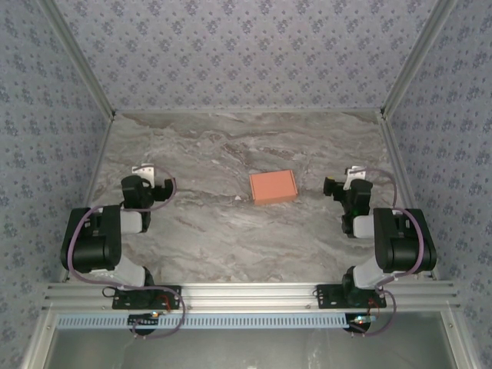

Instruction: Fold the paper box

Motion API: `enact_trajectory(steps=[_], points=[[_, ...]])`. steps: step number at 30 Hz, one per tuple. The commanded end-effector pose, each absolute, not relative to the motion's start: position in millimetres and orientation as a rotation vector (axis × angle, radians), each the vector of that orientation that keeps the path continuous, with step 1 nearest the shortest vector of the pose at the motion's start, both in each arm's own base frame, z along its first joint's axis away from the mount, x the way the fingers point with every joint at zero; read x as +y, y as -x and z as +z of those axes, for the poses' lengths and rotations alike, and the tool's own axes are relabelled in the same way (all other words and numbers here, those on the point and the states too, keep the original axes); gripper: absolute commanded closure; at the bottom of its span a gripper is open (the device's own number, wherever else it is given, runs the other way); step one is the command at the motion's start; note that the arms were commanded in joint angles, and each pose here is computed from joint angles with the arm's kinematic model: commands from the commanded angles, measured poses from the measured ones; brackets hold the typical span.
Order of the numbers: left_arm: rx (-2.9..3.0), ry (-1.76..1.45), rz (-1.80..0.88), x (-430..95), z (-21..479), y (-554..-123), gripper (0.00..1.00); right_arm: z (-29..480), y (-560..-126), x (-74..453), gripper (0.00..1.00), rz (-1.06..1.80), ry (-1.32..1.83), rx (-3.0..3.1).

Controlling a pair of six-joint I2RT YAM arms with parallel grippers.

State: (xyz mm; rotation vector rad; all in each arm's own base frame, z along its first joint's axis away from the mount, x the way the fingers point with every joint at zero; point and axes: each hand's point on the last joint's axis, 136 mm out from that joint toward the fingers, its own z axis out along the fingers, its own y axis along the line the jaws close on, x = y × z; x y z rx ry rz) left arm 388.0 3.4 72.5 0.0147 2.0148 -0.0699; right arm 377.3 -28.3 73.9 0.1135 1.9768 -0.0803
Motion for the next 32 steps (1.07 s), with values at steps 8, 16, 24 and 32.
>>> enact_trajectory(steps=[8, 16, 24, 32], points=[[1.964, 0.02, -0.024, 6.0, 88.8, -397.7, 0.01, 83.0, -391.0, -12.9, 0.0, -0.038, -0.001, 1.983], [1.963, 0.019, -0.024, 6.2, 89.2, -398.0, 0.01, 82.8, -391.0, -12.8, 0.0, -0.033, -0.002, 1.983], [1.963, 0.02, -0.025, 6.1, 89.0, -397.8, 0.01, 82.4, -391.2, -12.9, 0.0, -0.031, -0.003, 1.987], [1.963, 0.02, -0.024, 6.4, 89.0, -397.9, 0.01, 82.5, -391.0, -13.4, 0.0, -0.028, -0.004, 1.985]])
